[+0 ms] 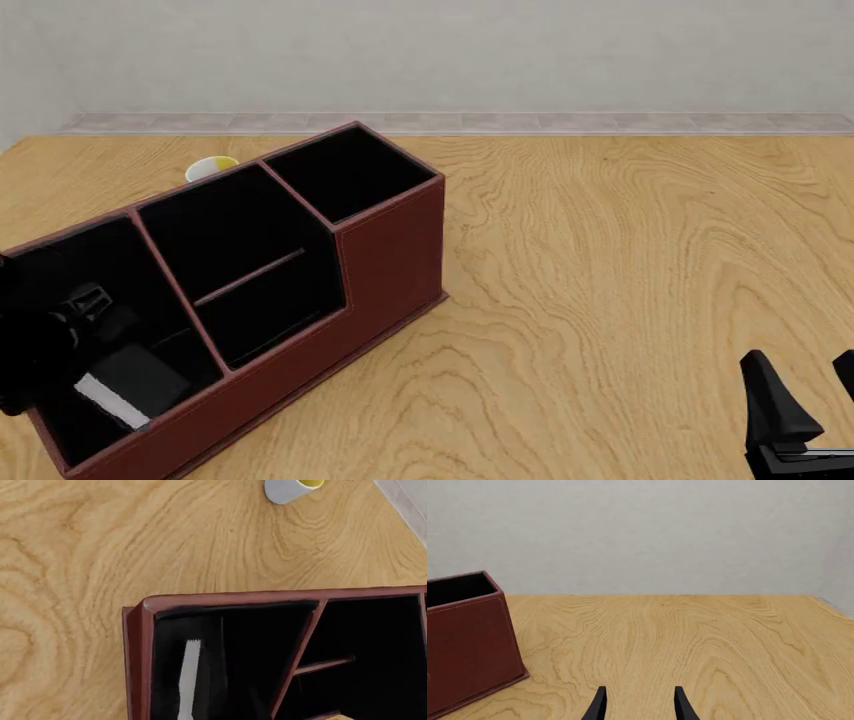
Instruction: Pick up the book and place it in the left compartment of the caddy.
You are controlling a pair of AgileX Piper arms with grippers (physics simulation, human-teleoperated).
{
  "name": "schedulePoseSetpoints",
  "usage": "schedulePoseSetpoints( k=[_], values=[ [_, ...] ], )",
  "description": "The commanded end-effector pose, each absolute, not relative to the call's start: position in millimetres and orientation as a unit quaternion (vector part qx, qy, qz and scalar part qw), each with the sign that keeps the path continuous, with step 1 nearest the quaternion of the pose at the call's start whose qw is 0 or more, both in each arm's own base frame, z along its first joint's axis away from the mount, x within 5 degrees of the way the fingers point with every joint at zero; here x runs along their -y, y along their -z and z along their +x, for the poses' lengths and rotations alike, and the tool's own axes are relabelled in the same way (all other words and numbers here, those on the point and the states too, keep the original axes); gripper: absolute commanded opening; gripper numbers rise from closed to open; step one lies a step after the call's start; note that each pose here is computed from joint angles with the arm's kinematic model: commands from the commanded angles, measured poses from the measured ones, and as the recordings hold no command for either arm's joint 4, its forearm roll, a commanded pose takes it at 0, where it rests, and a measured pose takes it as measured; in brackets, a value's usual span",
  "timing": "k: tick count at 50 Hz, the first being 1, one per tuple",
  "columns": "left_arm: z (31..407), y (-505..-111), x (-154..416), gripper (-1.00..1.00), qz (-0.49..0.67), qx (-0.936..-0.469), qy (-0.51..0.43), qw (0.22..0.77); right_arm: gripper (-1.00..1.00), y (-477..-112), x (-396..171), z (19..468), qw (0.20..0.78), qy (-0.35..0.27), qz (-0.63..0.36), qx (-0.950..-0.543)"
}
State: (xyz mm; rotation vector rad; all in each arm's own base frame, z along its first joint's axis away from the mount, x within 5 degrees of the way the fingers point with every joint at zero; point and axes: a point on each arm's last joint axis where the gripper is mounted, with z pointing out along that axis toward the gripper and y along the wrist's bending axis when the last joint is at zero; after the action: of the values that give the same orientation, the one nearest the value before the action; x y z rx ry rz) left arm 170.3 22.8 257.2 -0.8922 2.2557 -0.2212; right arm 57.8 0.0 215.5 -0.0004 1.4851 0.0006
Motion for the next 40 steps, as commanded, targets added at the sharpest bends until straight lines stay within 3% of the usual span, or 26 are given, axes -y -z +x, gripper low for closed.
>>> schedulePoseSetpoints(
  k=[1, 40],
  values=[
    [170.7, -260.6, -23.2, 1.00, -0.339, -0.869, 0.085, 0.350, 1.00, -214.9, 0.0, 57.2, 0.737, 0.000, 0.000, -0.676],
    [146.9, -283.5, -15.0, 1.00, -0.335, -0.864, 0.100, 0.363, 1.00, -214.9, -0.1, 57.2, 0.737, 0.000, 0.000, -0.676]
  ],
)
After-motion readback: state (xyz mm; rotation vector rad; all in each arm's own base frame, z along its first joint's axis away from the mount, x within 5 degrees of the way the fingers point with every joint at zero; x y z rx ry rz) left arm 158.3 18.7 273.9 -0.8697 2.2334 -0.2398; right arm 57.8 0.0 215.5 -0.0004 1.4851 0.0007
